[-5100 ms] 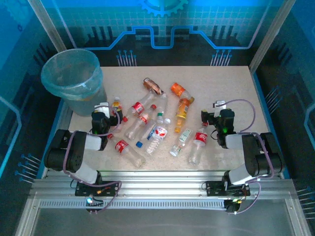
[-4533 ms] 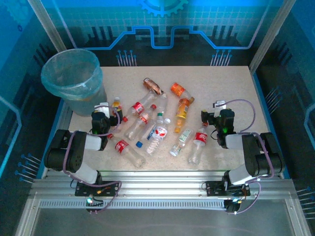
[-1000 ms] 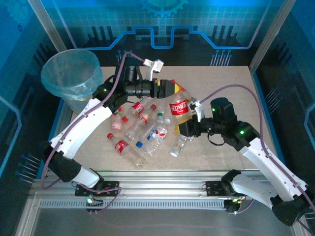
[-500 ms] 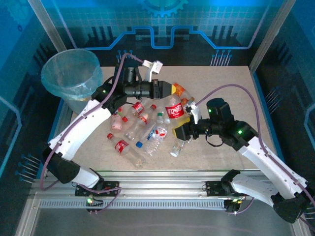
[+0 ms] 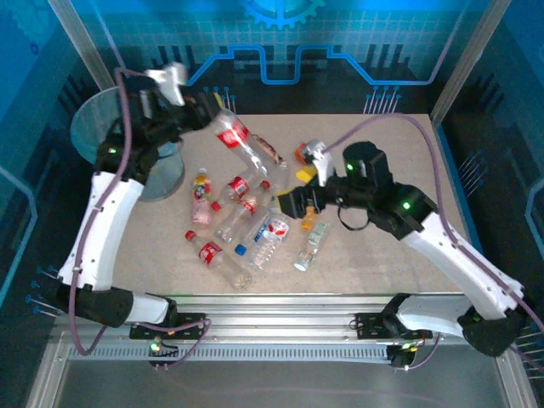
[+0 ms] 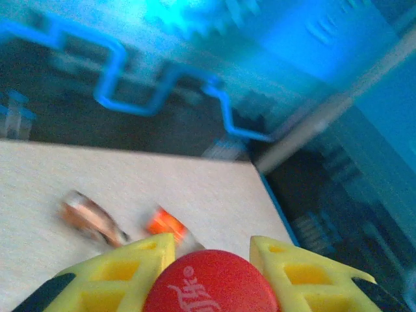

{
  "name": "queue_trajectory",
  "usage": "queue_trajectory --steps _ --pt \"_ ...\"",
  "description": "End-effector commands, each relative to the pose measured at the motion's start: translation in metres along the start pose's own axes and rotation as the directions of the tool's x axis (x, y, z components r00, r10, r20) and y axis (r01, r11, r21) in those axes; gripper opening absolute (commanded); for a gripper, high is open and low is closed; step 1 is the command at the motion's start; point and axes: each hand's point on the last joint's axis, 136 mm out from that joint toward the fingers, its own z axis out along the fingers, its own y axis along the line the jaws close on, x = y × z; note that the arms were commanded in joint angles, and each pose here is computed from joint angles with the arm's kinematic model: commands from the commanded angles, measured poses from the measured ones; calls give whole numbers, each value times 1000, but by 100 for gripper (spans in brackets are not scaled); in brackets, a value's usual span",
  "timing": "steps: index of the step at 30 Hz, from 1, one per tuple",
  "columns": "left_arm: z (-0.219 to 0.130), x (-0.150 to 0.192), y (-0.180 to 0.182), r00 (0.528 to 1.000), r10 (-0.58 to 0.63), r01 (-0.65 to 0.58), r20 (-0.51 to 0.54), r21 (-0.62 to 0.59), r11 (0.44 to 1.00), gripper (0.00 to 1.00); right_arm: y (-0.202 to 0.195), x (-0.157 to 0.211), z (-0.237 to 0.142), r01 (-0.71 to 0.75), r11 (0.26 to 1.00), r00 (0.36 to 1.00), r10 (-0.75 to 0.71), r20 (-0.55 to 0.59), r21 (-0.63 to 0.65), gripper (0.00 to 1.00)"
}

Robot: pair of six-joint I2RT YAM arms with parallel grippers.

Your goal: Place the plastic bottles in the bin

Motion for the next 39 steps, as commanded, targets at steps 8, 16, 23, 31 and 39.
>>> queue_trajectory --steps 8,16,23,31,39 --pt "-63 -113 84 939 230 -97 255 -447 889 0 49 -69 101 143 987 989 -140 45 -72 90" --pt "-101 -155 124 889 177 66 423 -500 863 0 73 -80 183 116 982 993 -116 8 -147 85" --pt "-110 -174 171 871 208 99 446 -573 814 0 74 -82 241 108 980 994 -107 16 -168 77" --pt "-78 -174 221 898 248 39 364 -626 779 0 53 -65 279 38 991 999 -38 7 -130 77" --pt "-41 -130 276 938 205 27 279 -649 760 0 32 -23 266 -104 992 980 91 -177 -65 79"
